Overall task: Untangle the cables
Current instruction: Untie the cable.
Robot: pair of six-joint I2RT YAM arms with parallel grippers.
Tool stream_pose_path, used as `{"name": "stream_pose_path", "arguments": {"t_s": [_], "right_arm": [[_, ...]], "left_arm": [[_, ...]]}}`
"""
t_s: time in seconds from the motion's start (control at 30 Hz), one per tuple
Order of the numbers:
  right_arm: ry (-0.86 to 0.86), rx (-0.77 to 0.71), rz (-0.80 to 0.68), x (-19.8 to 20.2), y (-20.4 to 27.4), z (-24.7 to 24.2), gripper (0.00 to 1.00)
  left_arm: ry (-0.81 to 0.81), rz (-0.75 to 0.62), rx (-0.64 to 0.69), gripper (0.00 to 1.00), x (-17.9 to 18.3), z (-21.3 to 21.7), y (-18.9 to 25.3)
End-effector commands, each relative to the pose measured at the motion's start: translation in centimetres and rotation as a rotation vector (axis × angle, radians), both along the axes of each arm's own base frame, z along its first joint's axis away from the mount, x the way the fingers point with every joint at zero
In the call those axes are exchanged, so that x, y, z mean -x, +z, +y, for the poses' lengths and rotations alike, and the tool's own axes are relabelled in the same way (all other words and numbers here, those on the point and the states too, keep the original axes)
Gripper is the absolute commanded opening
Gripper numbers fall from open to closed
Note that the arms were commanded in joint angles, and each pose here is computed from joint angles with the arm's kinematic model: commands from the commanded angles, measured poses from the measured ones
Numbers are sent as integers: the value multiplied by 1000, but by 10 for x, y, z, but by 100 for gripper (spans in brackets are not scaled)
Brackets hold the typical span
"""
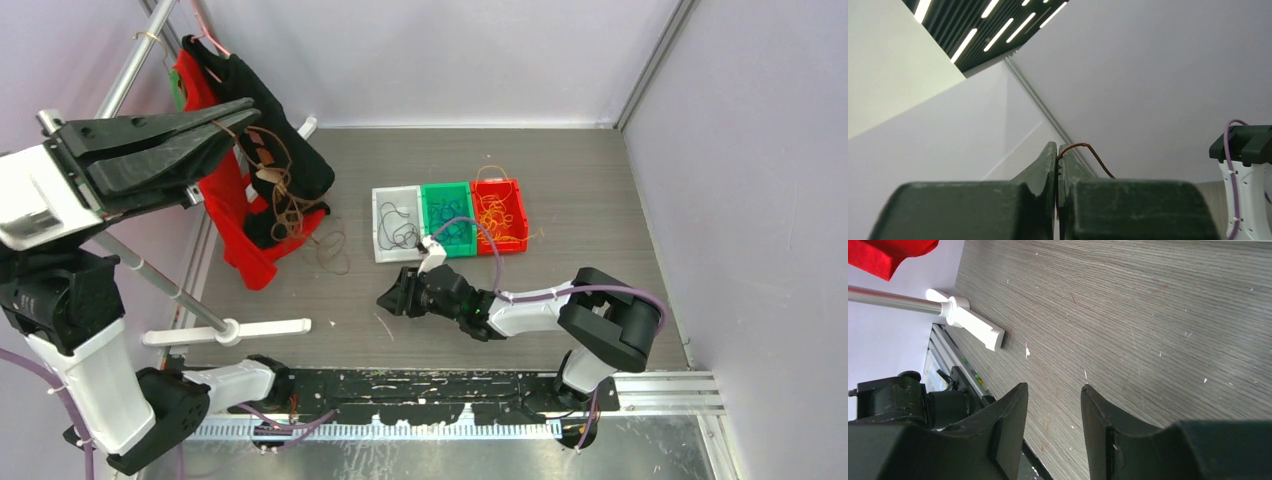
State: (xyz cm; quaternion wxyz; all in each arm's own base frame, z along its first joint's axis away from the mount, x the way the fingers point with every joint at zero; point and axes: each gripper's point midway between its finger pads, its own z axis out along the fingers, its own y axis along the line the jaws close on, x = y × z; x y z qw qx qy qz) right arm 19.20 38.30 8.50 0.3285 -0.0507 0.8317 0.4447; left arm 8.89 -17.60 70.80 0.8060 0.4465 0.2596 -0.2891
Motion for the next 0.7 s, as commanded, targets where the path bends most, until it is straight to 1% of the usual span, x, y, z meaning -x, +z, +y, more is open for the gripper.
{"name": "stream_pose_path", "arguments": {"t_s": [0.0, 0.03, 0.17, 0.23, 0.33, 0.47, 0.57, 0.67], "right_arm": [[-21, -81, -53, -7, 32, 3, 50], [-18, -84, -69, -8, 39, 2, 50], [-2, -126, -194, -16, 106, -3, 57], [-4, -151, -269, -25, 150, -11, 60], [-1, -242, -369, -41, 225, -26, 62], [-6, -353, -467, -65, 301, -47, 63], [92, -397, -539, -62, 340, -38, 63], [271, -495, -589, -34, 373, -24, 63]], "left_arm": [[29, -56, 15, 0, 0, 3, 11], [24, -41, 4, 0, -3, 1, 7], [6, 11, -38, 0, -6, -4, -18], [-3, 41, -56, 0, -8, -6, -29], [-44, 103, -104, 0, -9, -12, -50], [-119, 191, -160, 0, -5, -20, -76], [-165, 255, -182, 0, -5, -25, -90], [-187, 286, -191, 0, -5, -27, -98]]}}
